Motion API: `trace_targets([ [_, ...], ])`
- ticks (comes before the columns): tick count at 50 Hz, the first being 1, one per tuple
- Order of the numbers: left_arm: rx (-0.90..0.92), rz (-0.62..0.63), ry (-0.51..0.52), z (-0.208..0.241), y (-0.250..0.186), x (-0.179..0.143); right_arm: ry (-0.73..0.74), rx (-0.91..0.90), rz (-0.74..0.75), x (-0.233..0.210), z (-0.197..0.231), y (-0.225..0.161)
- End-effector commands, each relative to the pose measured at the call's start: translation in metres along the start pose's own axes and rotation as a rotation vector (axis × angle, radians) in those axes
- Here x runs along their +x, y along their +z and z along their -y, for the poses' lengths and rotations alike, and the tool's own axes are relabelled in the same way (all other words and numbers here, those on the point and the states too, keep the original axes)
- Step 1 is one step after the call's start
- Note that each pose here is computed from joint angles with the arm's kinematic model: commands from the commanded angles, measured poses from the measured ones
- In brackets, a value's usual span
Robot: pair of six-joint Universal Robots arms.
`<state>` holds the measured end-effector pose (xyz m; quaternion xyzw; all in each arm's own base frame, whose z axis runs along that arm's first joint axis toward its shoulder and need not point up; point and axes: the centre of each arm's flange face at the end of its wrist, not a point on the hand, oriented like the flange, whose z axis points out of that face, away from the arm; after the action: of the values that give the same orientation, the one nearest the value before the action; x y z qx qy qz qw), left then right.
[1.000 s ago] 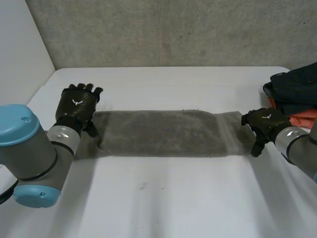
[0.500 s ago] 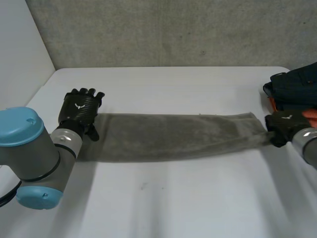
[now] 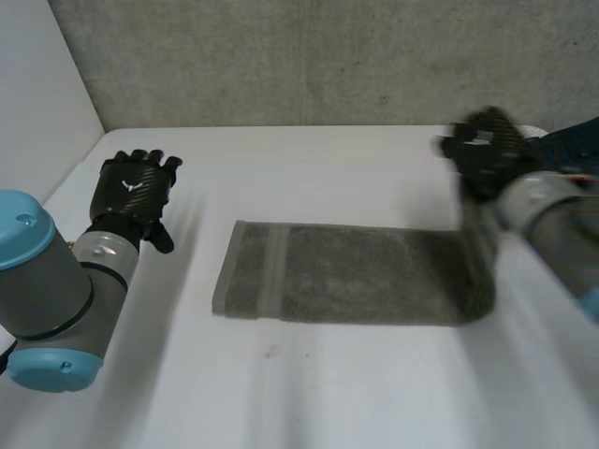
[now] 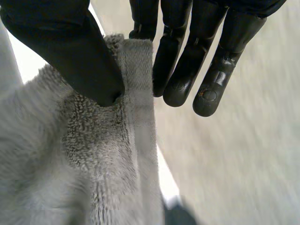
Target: Fold the laundry.
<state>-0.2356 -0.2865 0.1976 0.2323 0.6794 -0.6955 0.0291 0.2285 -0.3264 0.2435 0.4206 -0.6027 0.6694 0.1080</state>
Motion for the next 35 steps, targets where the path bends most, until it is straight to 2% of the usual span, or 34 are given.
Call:
trace_targets([
  [1, -0.004, 0.012, 0.0, -0.001, 0.001, -0.004, -0.036, 0.352, 0.266, -0.118, 0.101, -0.007],
  [6, -0.01, 0.018, 0.0, -0.003, 0.002, -0.007, -0.043, 0.482, 0.501, -0.2, 0.118, -0.022],
  [10, -0.012, 0.016, 0.0, -0.004, 0.002, -0.006, -0.044, 0.511, 0.617, -0.238, 0.113, -0.03],
  [13, -0.015, 0.01, 0.0, -0.005, 0.001, -0.004, -0.042, 0.463, 0.61, -0.247, 0.104, -0.025],
  [17, -0.018, 0.0, 0.002, -0.006, 0.0, -0.001, -0.034, 0.305, 0.466, -0.228, 0.098, -0.011],
  [20, -0.016, -0.004, 0.002, -0.005, 0.0, 0.001, 0.025, 0.206, 0.374, -0.204, 0.099, -0.013],
  [26, 0.0, -0.016, 0.001, -0.001, -0.001, 0.005, 0.291, 0.019, 0.299, -0.131, 0.06, -0.014],
  [30, 0.021, -0.044, 0.001, 0.006, -0.005, 0.015, 0.387, -0.096, 0.343, -0.119, 0.029, -0.032],
  [35, 0.058, -0.125, -0.005, 0.016, -0.016, 0.038, 0.404, -0.19, 0.374, -0.124, -0.009, -0.043],
])
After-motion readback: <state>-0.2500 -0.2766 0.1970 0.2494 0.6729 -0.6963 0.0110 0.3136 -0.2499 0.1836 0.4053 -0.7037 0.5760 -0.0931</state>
